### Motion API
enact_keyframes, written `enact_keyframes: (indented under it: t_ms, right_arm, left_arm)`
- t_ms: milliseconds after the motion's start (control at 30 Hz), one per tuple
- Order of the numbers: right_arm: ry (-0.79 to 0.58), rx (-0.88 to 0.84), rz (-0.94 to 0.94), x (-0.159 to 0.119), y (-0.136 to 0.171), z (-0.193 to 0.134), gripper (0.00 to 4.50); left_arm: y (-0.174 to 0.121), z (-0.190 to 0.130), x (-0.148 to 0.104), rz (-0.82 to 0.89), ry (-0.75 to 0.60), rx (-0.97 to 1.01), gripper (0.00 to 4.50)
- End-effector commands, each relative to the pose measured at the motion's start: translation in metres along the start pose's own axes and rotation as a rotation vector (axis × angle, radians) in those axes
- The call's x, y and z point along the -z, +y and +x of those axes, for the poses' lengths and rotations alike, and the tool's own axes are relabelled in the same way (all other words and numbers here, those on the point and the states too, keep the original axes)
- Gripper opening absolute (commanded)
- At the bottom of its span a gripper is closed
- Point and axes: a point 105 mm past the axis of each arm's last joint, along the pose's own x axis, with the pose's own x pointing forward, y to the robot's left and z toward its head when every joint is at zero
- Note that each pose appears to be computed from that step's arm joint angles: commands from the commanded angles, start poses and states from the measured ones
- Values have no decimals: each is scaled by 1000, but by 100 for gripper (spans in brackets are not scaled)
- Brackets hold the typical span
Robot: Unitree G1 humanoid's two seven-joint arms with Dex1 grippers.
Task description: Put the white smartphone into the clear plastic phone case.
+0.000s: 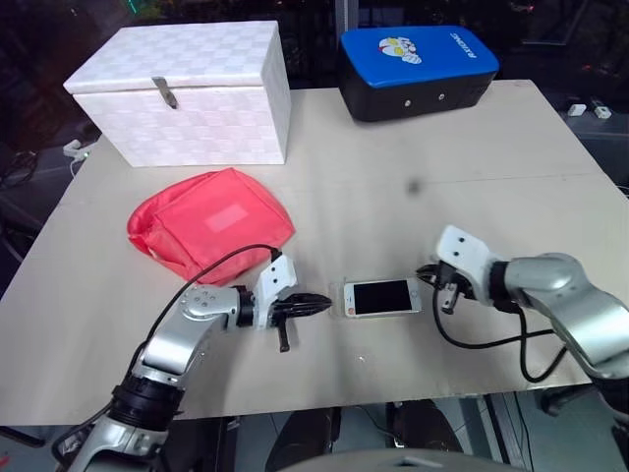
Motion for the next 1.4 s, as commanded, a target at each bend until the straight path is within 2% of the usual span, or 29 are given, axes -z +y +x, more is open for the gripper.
enact_keyframes:
  t_ms: [33, 233, 600, 833, 1167, 1400]
  right_arm:
    - [7, 33, -35, 2, 5, -6, 0]
    - [12, 29, -45, 2, 8, 1, 0]
    - [24, -38, -101, -1, 24, 11, 0]
    - [13, -66, -160, -10, 30, 18, 0]
    - [54, -233, -327, -16, 47, 32, 0]
    - [14, -322, -399, -30, 59, 37, 0]
  left_arm:
    - [4, -14, -7, 36, 13, -19, 6]
    - [7, -23, 2, 53, 65, -15, 6]
    - [-4, 9, -9, 95, 56, 47, 6]
    - [-4, 17, -3, 88, 60, 51, 6]
    - [-4, 17, -1, 80, 57, 45, 6]
    - [-6, 18, -4, 72, 49, 45, 6]
